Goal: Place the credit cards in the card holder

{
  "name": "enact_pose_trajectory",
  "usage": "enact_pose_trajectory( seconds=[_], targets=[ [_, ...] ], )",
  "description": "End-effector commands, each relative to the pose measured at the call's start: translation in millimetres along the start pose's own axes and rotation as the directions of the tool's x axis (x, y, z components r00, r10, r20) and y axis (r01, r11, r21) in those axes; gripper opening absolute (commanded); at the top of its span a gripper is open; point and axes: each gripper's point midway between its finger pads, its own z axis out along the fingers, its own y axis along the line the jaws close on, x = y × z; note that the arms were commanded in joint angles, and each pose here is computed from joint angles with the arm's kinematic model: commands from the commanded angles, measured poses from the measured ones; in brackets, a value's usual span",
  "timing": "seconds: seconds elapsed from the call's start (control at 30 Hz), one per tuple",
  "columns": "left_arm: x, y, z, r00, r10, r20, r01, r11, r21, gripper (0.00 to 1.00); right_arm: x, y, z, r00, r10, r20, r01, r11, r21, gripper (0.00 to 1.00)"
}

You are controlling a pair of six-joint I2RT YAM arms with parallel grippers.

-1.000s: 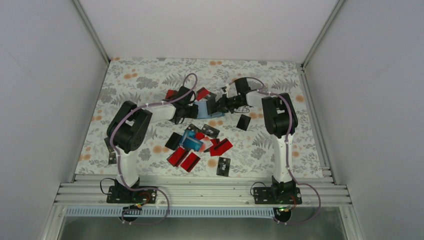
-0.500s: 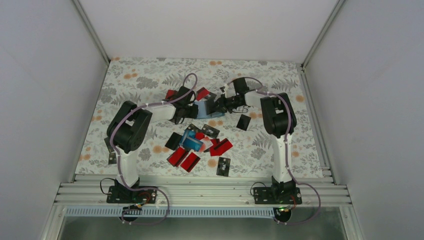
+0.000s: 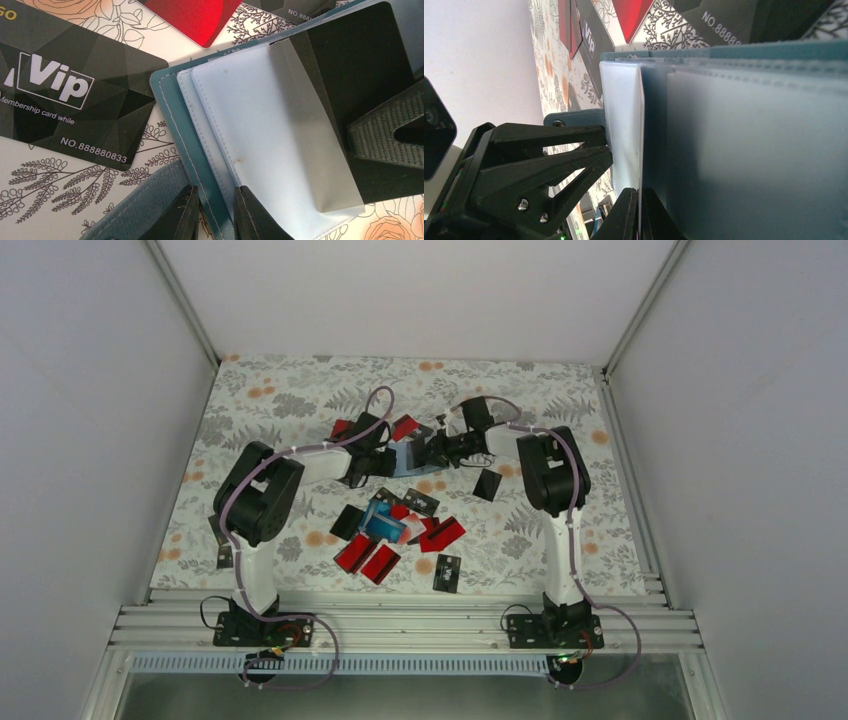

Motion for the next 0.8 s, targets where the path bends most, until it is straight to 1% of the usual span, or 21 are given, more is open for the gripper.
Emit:
enact_pose_trajectory(
  seconds=[0.0, 0.33, 0.47, 0.77],
  targets=[
    [21, 9, 5, 0.997, -0.012, -0.076, 0.011, 1.000, -0.025, 0.19, 10, 0, 16, 0.999, 0.024, -0.024, -0.024, 1.000, 0.003, 0.04],
    [20, 10, 3, 0.997, -0.010, -0.071, 0.009, 1.000, -0.026, 0.19, 19, 8, 18, 0.999, -0.004, -0.048, 0.005, 1.000, 0.016, 0.04],
    [21, 11, 3, 0.997, -0.006, -0.072, 0.004, 1.000, -0.031, 0.19, 22, 4, 13, 0.999, -0.026, -0.047, 0.028, 0.999, 0.047, 0.04],
    [19, 12, 3, 0.998, 0.005, -0.070, -0.007, 0.999, -0.036, 0.19, 24, -6, 2, 0.997, -0.042, -0.069, 0.046, 0.998, 0.047, 0.04]
  ],
)
